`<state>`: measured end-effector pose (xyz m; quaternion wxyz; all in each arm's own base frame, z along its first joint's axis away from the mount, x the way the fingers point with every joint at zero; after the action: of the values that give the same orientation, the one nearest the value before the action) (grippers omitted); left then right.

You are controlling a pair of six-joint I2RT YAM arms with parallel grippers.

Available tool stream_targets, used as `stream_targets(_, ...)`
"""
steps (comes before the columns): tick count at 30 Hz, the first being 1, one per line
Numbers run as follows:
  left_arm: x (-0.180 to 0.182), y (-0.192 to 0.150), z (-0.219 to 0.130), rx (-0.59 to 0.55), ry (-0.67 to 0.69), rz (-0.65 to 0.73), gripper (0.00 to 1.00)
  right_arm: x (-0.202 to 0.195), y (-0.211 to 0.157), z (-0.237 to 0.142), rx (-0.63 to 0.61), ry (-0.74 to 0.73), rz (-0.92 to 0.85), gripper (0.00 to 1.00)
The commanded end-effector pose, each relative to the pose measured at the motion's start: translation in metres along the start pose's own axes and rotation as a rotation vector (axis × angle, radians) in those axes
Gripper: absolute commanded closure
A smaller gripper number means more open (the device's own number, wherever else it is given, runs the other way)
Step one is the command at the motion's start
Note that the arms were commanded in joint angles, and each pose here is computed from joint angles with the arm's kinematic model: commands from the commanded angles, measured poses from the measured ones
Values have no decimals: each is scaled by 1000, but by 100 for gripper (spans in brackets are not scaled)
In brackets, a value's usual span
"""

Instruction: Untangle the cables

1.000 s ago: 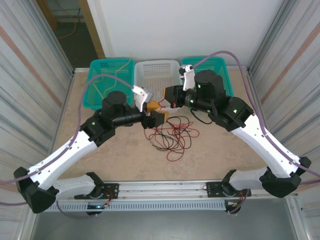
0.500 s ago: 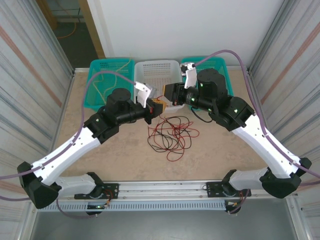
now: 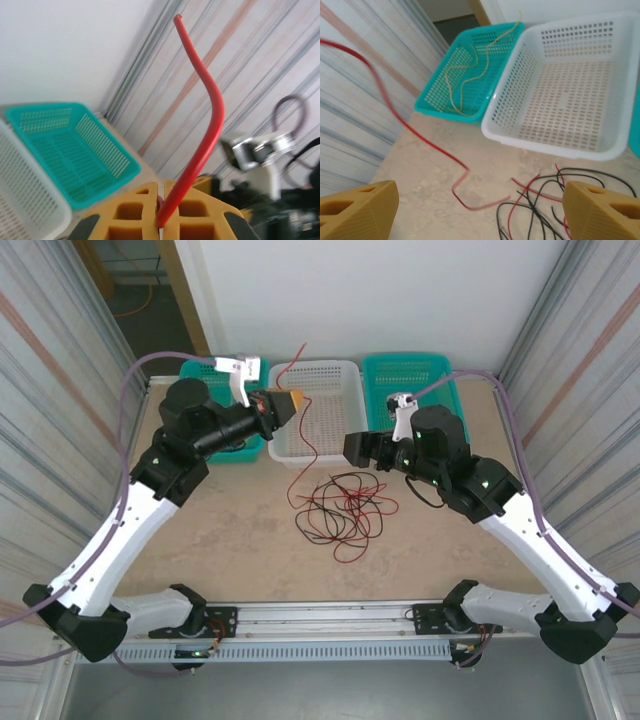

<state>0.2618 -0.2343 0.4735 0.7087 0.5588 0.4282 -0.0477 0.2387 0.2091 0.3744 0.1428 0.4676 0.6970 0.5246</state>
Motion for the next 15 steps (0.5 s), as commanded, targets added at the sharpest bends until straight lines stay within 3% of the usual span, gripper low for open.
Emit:
stream_targets(1, -37, 26, -15, -64, -95, 13, 100, -7, 1, -9, -24, -27, -30, 15)
stream_targets(7, -41, 47, -21, -118, -71, -14, 100, 10, 9, -18, -77, 93, -63, 7)
stream_targets(11, -40, 48, -17, -117, -87, -58, 100, 26, 14, -15, -121, 207, -68, 7)
stream_targets(15, -44, 48, -13, -105, -126, -91, 100, 30, 23, -2, -130, 213, -67, 7)
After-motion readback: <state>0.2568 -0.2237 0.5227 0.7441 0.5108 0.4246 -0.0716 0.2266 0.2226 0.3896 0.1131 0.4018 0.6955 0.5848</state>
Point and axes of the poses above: each hand's point on the last joint's axis, 136 mm out from that joint toward the fingers, its own z axis out along the fingers, its own x axis along the line the jaws close on, y = z × x, the point moved 3 cm from there along -z, back along the fingers, and after that the axes turned 11 degrees about -z, right-handed, at the moved point
